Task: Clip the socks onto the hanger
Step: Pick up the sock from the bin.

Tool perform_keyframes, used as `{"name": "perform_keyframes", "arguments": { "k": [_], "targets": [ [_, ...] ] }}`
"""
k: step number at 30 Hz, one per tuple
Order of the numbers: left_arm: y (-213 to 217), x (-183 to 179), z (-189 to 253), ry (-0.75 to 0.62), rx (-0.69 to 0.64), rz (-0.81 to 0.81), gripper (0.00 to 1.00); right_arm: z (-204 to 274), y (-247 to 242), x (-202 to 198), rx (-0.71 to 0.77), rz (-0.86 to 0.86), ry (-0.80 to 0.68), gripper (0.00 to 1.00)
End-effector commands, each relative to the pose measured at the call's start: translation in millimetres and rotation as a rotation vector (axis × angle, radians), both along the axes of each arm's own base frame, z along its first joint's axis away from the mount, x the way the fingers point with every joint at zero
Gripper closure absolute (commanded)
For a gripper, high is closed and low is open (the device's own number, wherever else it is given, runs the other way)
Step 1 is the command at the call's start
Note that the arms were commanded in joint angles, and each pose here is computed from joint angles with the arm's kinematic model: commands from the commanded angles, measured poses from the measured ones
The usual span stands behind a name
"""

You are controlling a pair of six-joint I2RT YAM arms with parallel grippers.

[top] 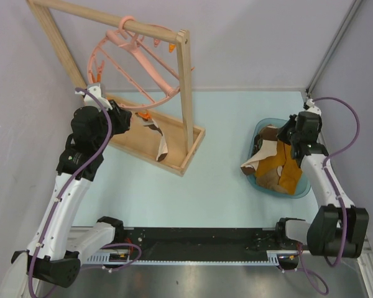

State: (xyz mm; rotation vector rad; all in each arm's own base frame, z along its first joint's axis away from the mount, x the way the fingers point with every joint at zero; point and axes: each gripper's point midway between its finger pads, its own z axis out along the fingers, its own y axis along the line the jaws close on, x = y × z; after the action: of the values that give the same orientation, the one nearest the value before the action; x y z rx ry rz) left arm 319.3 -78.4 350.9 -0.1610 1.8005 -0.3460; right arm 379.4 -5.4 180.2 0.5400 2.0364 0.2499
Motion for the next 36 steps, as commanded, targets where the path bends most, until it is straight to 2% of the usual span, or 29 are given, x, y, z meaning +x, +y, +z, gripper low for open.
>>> {"name": "perform_keyframes", "arguments": {
  "k": [1, 8, 13, 14, 16, 17, 20, 23, 28, 36],
  "targets": [
    [-2, -2, 22, -0.046, -0.031, -0.01, 0.89, 18, 1, -22, 0.013, -0.008, -0.007, 1.0],
    [-2, -5, 20, -0.046, -0.035, -0.012, 0.89, -37, 12, -81, 0.089, -0.022, 0.171, 1.0],
    [-3, -6, 23, -0.052, -0.04, -0.02, 0.88, -71, 11, -125, 0.101, -0.07, 0.312, 0.87],
    [-3, -7, 24, -0.054, -0.04, -0.021, 0.89, -71, 10, -130, 0.1, -0.083, 0.322, 0.77],
    [-3, -8, 26, -0.061, -0.044, -0.021, 0.89, -62, -3, -139, 0.061, -0.154, 0.296, 0.65],
    [-3, -8, 26, -0.059, -0.044, -0.021, 0.89, -57, -7, -141, 0.045, -0.173, 0.271, 0.52],
    [-4, -10, 26, -0.061, -0.045, -0.027, 0.89, -22, -17, -136, 0.017, -0.215, 0.139, 0.35],
    [-2, -10, 26, -0.06, -0.042, -0.021, 0.89, -10, -20, -126, 0.015, -0.231, 0.1, 0.34],
    [-2, -10, 26, -0.058, -0.042, -0.021, 0.89, -8, -17, -95, 0.067, -0.236, 0.063, 0.43],
    [-3, -9, 24, -0.053, -0.047, -0.023, 0.89, -34, -25, -59, 0.099, -0.292, 0.094, 0.48]
  ]
}}
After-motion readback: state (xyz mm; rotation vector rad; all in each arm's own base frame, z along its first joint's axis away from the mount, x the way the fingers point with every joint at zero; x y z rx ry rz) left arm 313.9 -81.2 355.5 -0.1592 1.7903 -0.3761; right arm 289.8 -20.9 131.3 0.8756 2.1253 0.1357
